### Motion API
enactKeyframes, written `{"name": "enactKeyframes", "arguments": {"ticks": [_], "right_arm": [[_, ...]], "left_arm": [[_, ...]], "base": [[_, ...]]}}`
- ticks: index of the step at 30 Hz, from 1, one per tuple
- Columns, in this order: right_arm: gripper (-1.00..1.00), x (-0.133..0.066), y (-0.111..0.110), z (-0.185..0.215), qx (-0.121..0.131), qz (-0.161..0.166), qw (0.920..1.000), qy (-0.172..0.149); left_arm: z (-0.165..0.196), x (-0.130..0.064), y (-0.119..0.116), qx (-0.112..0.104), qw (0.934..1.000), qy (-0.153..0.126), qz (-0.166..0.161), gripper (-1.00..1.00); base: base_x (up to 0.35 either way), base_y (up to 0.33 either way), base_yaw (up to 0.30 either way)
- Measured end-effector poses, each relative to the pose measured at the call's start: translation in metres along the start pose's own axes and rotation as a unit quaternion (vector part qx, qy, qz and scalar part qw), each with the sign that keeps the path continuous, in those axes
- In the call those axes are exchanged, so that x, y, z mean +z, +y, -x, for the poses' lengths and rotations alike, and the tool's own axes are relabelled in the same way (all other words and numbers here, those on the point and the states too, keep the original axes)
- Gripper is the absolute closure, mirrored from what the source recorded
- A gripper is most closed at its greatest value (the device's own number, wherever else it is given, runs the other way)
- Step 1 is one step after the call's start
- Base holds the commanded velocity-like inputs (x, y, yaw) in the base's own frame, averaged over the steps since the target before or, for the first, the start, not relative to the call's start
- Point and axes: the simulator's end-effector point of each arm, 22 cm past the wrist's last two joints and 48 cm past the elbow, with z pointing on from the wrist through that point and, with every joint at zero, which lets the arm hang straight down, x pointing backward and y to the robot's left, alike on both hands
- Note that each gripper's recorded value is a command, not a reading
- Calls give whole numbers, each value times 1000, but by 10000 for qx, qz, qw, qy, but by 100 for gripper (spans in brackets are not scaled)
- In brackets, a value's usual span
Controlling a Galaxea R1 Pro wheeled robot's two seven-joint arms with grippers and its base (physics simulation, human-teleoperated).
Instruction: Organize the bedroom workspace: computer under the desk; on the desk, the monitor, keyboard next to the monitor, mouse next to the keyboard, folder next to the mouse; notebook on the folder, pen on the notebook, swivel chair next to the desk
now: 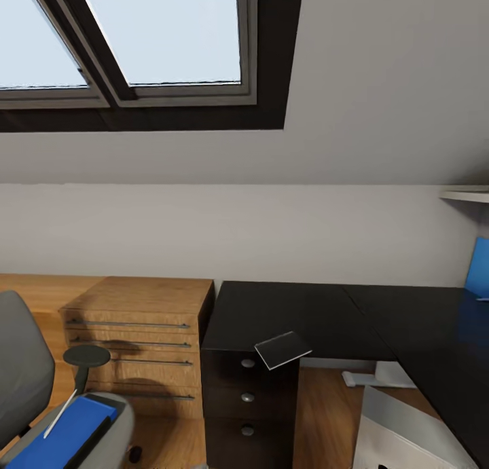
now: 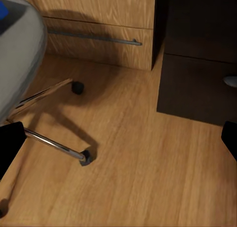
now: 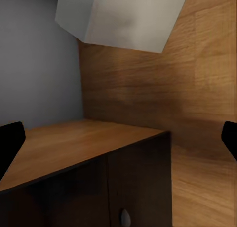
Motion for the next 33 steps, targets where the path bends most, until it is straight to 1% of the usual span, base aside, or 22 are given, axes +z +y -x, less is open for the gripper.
{"name": "enactKeyframes", "arguments": {"ticks": [5, 7, 10, 14, 24, 29, 31, 32, 33], "right_arm": [[-100, 0, -5, 3, -17, -60, 9999, -95], [-100, -1, -13, 7, -54, -150, 9996, -215], [-100, -2, -21, 9, -90, -236, 9992, -294], [-100, -2, -26, 11, -106, -288, 9989, -342], [-100, -1, -33, 11, -140, -362, 9986, -363], [-100, -4, -37, 15, -184, -405, 9973, -591], [-100, -8, -40, 13, -227, -432, 9958, -779], [-100, -11, -41, 15, -260, -446, 9941, -953], [-100, -13, -42, 16, -279, -456, 9931, -1046]], "left_arm": [[-4, 1, 1, 0, 10000, 45, 7, -100], [-5, 1, 1, 9, 10000, 61, 9, -100], [-7, 1, 1, 12, 10000, 82, 14, -100], [-9, 2, 1, 16, 9999, 108, 18, -100], [-15, 2, 2, 37, 9998, 176, 22, -100], [-18, 2, 2, 51, 9998, 213, 22, -100], [-19, 3, 2, 55, 9997, 225, 23, -100], [-20, 3, 2, 54, 9997, 232, 25, -100], [-21, 3, 2, 55, 9997, 237, 25, -100]], "base": [[0, 0, 0], [0, 0, 0], [0, 0, 0], [0, 0, 47], [0, 0, 142], [0, 0, 153], [0, 0, 150], [0, 0, 144], [0, 0, 136]]}}
